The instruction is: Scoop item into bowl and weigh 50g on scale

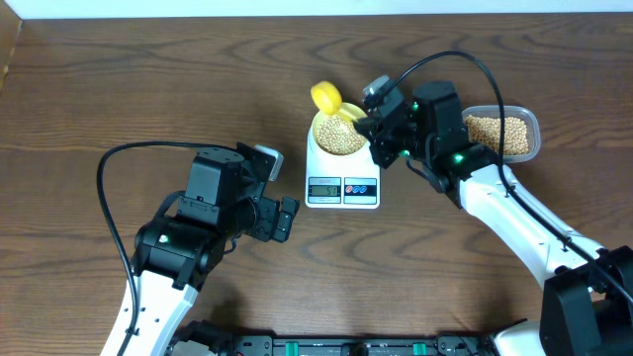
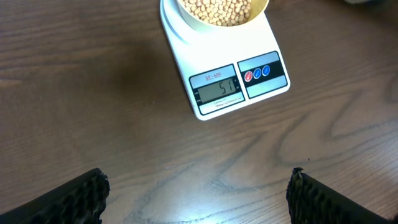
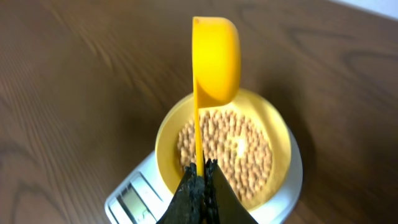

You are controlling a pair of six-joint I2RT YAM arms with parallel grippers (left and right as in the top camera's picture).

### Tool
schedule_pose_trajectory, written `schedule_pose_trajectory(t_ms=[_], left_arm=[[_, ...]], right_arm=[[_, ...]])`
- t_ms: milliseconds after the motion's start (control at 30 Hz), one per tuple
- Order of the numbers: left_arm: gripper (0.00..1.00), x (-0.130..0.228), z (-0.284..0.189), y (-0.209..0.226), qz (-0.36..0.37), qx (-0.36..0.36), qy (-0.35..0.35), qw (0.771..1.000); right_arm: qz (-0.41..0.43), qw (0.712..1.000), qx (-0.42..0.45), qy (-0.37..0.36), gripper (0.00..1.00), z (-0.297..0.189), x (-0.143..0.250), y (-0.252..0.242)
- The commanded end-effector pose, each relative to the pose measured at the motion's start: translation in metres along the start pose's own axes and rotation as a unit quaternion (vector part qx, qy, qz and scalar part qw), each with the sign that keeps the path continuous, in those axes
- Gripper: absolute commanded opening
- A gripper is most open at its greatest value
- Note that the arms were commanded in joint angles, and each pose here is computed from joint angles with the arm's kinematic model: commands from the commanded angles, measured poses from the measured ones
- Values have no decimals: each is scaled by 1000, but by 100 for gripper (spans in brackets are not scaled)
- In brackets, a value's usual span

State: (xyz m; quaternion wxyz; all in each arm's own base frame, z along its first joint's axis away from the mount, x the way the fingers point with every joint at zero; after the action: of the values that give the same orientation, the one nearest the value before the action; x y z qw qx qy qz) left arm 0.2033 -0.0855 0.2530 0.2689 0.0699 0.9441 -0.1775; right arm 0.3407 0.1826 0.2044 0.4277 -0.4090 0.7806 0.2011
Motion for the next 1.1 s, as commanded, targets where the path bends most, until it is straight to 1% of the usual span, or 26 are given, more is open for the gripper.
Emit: schedule_pose_trajectory(t_ms=[0, 133, 300, 500, 667, 833, 1067], left_arm=[[94, 0, 0, 0, 2, -4, -2, 1000], [94, 0, 0, 0, 2, -4, -2, 1000], [94, 0, 0, 0, 2, -4, -2, 1000], [94, 0, 0, 0, 2, -4, -2, 1000], [93, 0, 0, 0, 2, -4, -2, 1000], [94, 0, 0, 0, 2, -4, -2, 1000], [94, 0, 0, 0, 2, -4, -2, 1000]], right_arm=[[-50, 998, 19, 28, 1, 0, 3, 2], [-50, 997, 30, 44, 1, 0, 6, 2], [-82, 994, 14, 74, 1, 0, 16, 6], [-103, 991, 6, 80, 1, 3, 17, 11], [-107, 989, 31, 94, 1, 3, 19, 7], [-121, 987, 26, 103, 1, 8, 24, 8], [-140, 982, 44, 117, 1, 9, 27, 4]])
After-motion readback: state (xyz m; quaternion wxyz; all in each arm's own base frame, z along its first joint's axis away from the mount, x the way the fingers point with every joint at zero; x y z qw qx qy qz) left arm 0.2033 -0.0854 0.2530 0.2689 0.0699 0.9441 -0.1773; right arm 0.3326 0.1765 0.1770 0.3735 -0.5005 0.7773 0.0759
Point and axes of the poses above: each gripper's point midway between its finger pads, its own z axis out along the fingers, its own y axis along the line the jaws close on, x = y × z, the point moved 9 cm from there along -z, back along the fingers, and after that the axes turned 13 degrees about -z, right-handed, at the moved point
